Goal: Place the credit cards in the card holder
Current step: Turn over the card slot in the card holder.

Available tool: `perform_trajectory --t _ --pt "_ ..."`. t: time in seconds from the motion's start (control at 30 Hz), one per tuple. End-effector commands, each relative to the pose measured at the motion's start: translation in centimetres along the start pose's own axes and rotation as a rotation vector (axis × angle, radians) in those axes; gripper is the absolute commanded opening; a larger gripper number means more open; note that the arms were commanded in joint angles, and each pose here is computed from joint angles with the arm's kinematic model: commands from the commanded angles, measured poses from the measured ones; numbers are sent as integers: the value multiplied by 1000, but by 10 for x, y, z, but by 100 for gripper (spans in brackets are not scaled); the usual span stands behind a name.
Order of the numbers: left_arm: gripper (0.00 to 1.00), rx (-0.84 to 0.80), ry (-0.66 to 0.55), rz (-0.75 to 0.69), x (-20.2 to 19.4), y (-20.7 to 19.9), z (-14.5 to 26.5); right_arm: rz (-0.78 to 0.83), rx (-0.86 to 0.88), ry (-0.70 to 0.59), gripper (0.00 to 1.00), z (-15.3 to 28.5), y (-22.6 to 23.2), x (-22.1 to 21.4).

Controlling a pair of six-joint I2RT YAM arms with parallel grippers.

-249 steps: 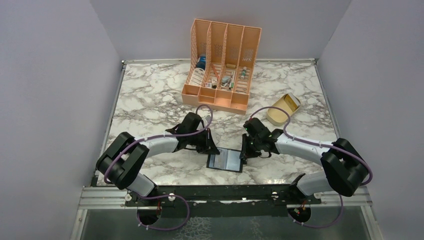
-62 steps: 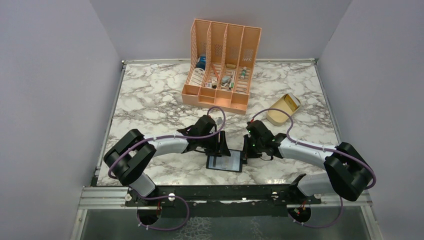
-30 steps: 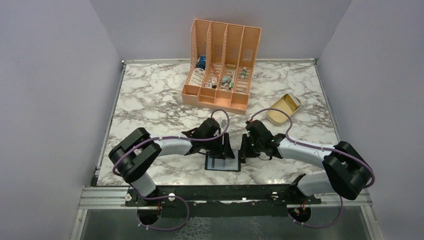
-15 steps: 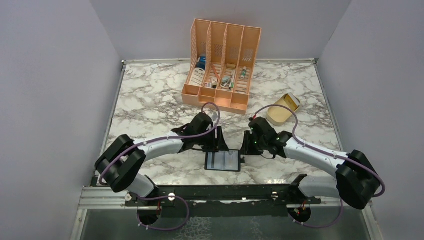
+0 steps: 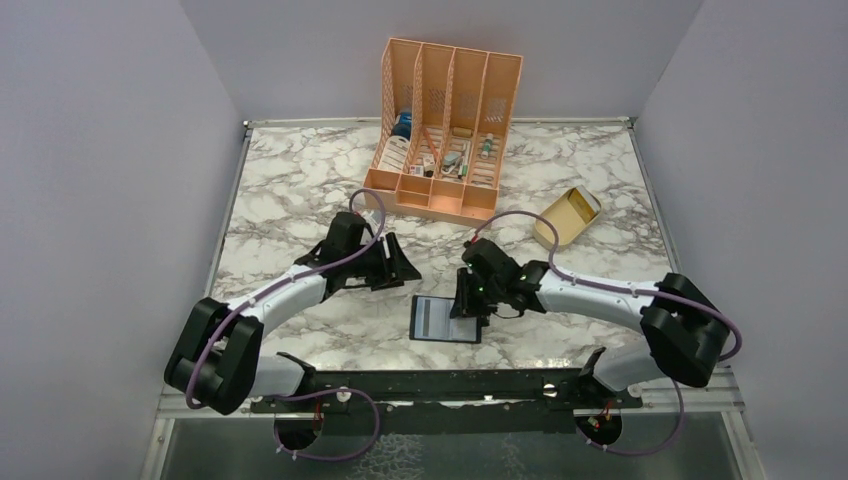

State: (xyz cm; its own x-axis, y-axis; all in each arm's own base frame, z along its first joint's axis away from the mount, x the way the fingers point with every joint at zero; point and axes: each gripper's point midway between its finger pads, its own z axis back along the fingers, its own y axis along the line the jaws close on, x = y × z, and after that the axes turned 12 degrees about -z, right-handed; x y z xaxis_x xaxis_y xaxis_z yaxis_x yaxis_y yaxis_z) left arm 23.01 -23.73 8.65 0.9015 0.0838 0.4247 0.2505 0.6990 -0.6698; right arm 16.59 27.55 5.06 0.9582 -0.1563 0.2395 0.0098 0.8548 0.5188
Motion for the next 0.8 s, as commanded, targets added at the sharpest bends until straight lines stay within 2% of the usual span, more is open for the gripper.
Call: perform_trajectory --t 0.0,0.47,0.77 --pt "58 -86 18 1 -10 -5 11 15 60 -5 21 -11 34 4" --pt "55 -133 47 35 -30 -1 9 36 -75 7 15 -34 23 8" --pt "55 -137 69 66 -38 3 5 19 -121 27 18 -40 7 0"
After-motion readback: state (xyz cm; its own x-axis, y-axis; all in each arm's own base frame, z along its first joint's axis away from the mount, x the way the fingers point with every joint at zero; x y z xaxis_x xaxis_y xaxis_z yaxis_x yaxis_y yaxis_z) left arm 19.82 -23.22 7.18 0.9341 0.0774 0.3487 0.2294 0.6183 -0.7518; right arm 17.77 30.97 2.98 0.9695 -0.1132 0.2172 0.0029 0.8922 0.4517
